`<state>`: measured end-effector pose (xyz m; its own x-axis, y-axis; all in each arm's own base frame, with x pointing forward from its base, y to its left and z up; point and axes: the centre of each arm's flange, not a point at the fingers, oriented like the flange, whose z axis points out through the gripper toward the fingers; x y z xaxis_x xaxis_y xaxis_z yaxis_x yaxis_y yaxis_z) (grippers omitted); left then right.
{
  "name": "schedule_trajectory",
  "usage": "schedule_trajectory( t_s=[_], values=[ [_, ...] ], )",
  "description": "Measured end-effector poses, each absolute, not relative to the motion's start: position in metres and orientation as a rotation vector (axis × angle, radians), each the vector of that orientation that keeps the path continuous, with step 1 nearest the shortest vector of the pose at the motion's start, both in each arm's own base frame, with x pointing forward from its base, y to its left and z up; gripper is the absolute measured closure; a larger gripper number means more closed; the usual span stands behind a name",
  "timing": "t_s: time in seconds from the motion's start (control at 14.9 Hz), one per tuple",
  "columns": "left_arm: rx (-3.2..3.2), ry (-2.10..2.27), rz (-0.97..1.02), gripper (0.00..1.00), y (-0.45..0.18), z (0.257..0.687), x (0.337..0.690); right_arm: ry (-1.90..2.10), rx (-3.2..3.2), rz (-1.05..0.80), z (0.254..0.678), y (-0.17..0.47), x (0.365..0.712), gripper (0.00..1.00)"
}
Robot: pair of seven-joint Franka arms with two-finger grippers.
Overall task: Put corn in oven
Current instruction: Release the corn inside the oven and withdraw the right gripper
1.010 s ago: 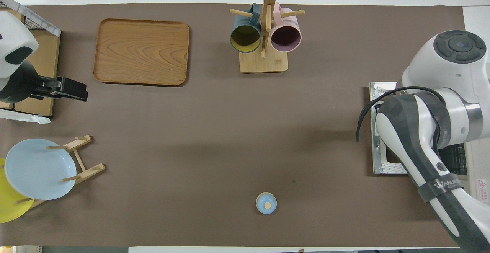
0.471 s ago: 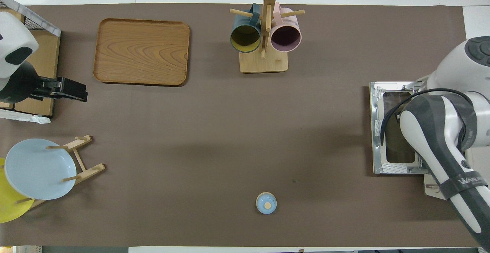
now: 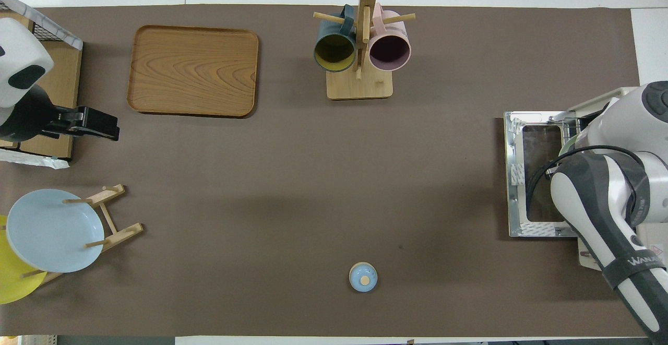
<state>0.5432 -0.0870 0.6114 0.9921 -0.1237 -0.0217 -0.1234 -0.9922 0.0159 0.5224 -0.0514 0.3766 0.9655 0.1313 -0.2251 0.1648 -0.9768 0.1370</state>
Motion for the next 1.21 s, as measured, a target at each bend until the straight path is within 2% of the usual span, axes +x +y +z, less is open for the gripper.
schedule_trajectory(
  t_s=[0.2,0.27,0.4,0.61,1.01,1.14,1.21],
  values=[
    [3.121,-0.193,-0.037,0.00,-0.087,0.611,0.543,0.232,2.961,-0.320,0.377,-0.051,0.521,0.98],
    [3.121,-0.193,-0.038,0.00,-0.087,0.611,0.543,0.234,2.961,-0.323,0.377,-0.051,0.520,0.93],
    [3.121,-0.193,-0.038,0.00,-0.087,0.611,0.543,0.241,2.962,-0.325,0.375,-0.053,0.520,0.74],
    [3.121,-0.193,-0.038,0.00,-0.087,0.611,0.543,0.247,2.962,-0.325,0.375,-0.053,0.520,0.68],
    [3.121,-0.193,-0.039,0.00,-0.087,0.611,0.543,0.289,2.941,-0.357,0.420,-0.027,0.541,0.68],
    [3.121,-0.193,-0.039,0.00,-0.087,0.611,0.543,0.260,2.983,-0.332,0.423,-0.016,0.547,0.72],
    [3.121,-0.193,-0.039,0.00,-0.087,0.611,0.543,0.238,3.015,-0.311,0.420,-0.011,0.550,0.78]
  ],
)
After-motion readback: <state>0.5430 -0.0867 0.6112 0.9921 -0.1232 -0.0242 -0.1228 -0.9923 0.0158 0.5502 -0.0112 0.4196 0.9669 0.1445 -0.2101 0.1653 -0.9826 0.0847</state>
